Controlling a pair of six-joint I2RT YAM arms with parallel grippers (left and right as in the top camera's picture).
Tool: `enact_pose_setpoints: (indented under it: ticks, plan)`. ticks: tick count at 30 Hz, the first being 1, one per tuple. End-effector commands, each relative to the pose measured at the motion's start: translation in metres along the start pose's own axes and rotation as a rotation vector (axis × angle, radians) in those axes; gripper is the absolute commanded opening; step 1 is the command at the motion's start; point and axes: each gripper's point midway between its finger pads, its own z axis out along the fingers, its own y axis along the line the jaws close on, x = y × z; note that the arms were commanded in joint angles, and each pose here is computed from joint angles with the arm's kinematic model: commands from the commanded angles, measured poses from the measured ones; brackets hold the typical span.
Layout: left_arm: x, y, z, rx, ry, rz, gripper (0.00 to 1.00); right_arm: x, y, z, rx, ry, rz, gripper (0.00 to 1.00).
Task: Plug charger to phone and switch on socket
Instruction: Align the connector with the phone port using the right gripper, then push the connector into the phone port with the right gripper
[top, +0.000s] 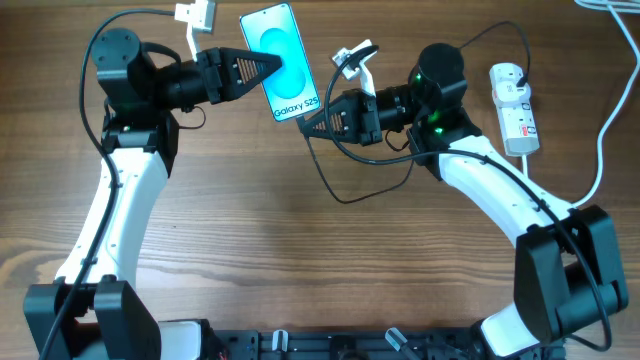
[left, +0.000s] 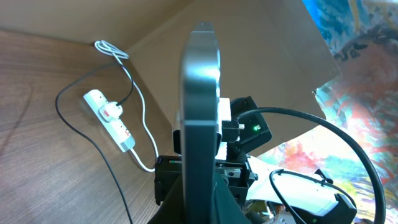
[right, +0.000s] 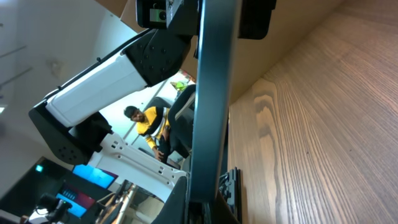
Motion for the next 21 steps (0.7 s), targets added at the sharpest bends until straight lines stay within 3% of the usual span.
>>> enact_pose_setpoints:
  ticks: [1,11,21]
  plan:
    - [0.021,-0.016,0.003,0.077,0.11,0.026,0.04,-0.017,-0.005,-0.004,0.044,-0.067,-0.019,0.05]
    - [-0.006,0.003,-0.016,-0.02,-0.027,0.026,0.04,0.001,0.003,-0.003,-0.017,0.026,0.042,0.34]
    - [-0.012,0.007,-0.02,-0.04,-0.058,-0.012,0.04,-0.001,-0.013,0.018,0.052,-0.033,0.086,0.36]
